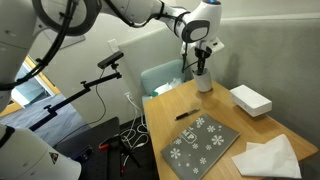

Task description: Fold the mat in half and then remove the pen from the mug and put them on the table

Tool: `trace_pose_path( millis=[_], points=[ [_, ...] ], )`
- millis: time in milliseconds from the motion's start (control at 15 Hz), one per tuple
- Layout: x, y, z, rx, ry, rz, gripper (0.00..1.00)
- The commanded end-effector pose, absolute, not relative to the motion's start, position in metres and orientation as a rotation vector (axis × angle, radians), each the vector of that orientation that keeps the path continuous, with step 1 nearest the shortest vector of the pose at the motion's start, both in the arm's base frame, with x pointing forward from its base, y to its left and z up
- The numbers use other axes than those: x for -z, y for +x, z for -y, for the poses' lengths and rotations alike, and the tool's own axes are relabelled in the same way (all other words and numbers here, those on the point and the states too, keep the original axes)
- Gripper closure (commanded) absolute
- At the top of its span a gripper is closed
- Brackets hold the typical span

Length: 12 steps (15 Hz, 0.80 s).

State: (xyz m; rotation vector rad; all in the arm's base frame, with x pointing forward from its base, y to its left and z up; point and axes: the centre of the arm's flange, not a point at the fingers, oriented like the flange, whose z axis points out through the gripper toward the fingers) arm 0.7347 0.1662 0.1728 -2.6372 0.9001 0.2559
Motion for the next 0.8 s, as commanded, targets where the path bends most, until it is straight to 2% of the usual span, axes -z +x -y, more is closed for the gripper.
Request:
trace_pose_path(
  millis=[0, 600, 667, 733],
  points=[
    [-0.171, 0.747, -0.175, -0.294, -2.634, -0.922, 0.61],
    [-0.162, 0.749, -0.175, -0.44, -2.624, -0.944, 0.64],
    [-0.161, 0.75, -0.174, -0.452, -2.622, -0.952, 0.7],
    [-0.161, 0.75, -0.174, -0.461, -2.62, -0.96, 0.9]
  ],
)
